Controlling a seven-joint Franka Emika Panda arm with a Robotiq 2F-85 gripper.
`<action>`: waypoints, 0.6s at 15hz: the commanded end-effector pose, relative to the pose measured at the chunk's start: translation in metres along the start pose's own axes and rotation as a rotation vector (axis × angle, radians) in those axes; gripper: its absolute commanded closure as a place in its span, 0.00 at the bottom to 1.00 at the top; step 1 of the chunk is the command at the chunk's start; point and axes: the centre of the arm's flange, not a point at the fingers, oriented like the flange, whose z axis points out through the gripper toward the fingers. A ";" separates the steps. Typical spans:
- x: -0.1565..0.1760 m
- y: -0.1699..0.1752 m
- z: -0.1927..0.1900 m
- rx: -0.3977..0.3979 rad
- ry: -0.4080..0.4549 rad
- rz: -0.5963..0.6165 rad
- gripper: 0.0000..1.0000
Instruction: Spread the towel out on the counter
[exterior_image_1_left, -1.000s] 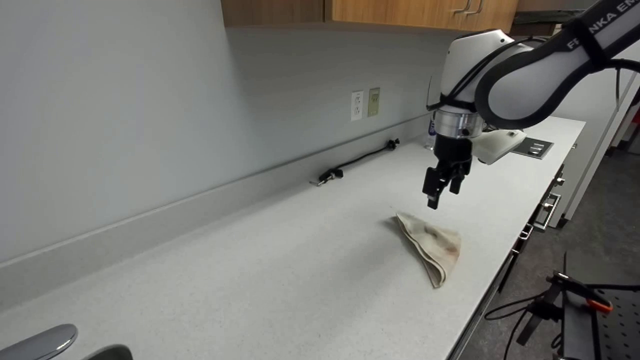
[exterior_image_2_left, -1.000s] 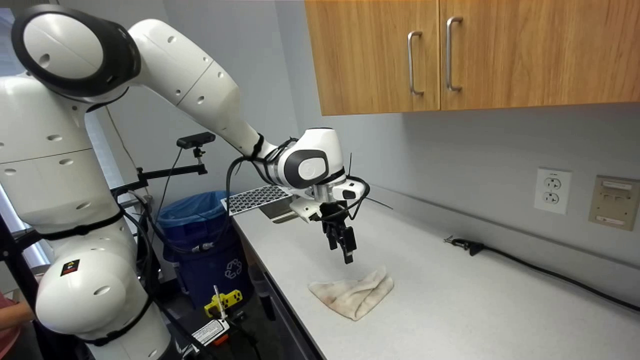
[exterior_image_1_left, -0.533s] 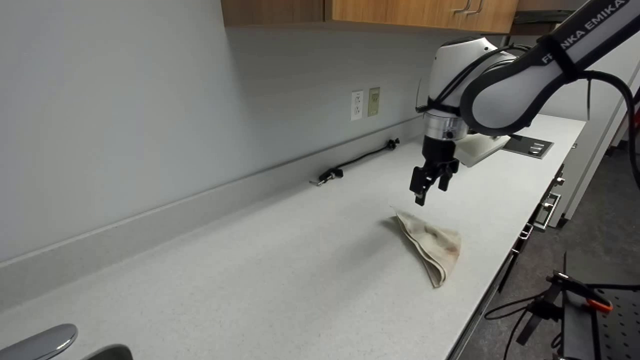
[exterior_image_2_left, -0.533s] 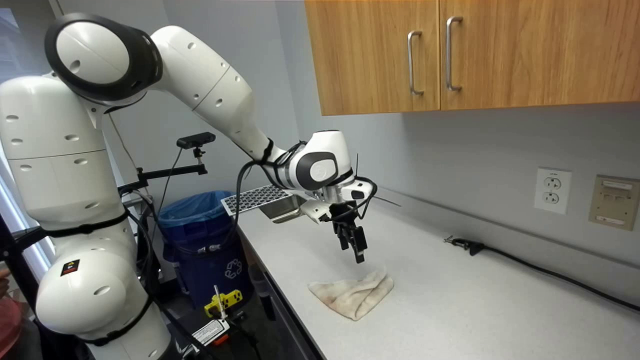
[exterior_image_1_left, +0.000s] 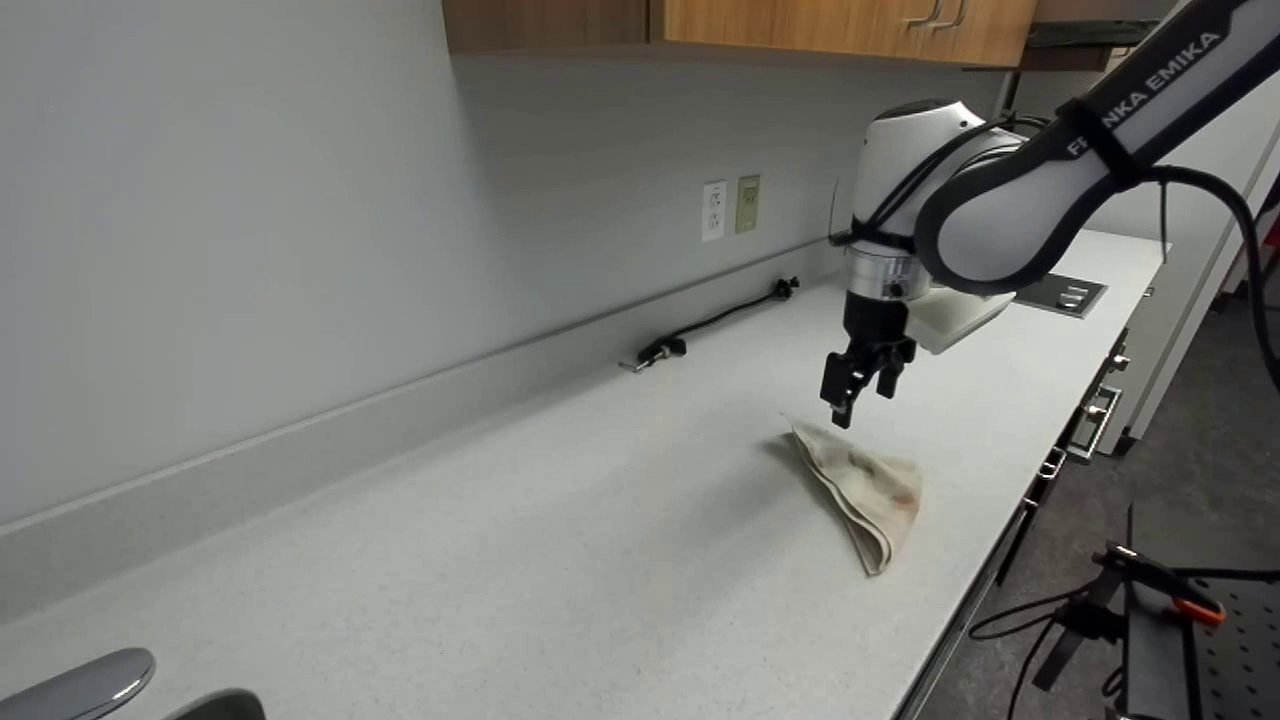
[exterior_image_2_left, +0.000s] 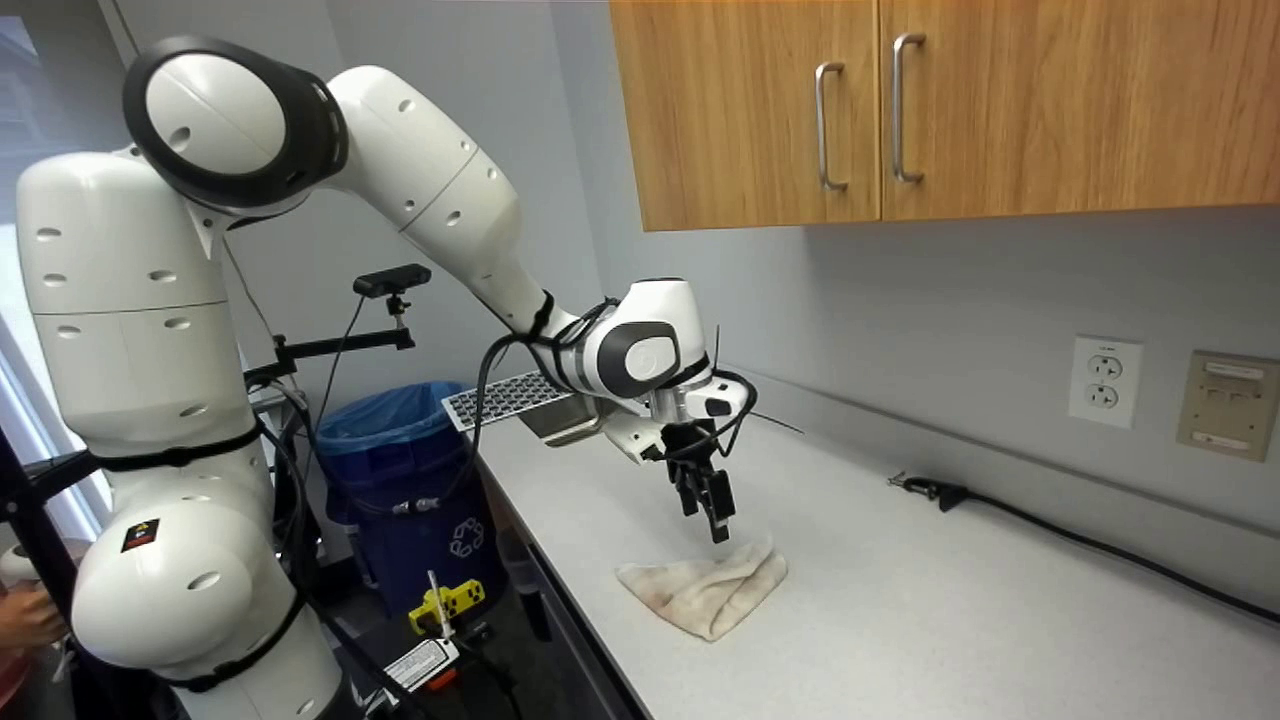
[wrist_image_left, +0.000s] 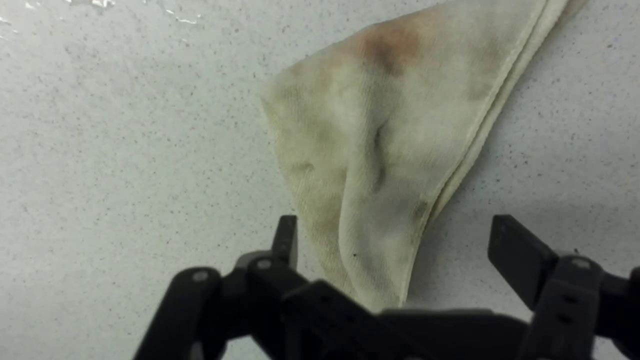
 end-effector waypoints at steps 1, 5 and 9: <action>0.028 -0.011 0.025 -0.020 0.040 0.000 0.00; 0.055 -0.020 0.037 -0.021 0.067 0.002 0.05; 0.076 -0.019 0.050 -0.024 0.062 0.023 0.13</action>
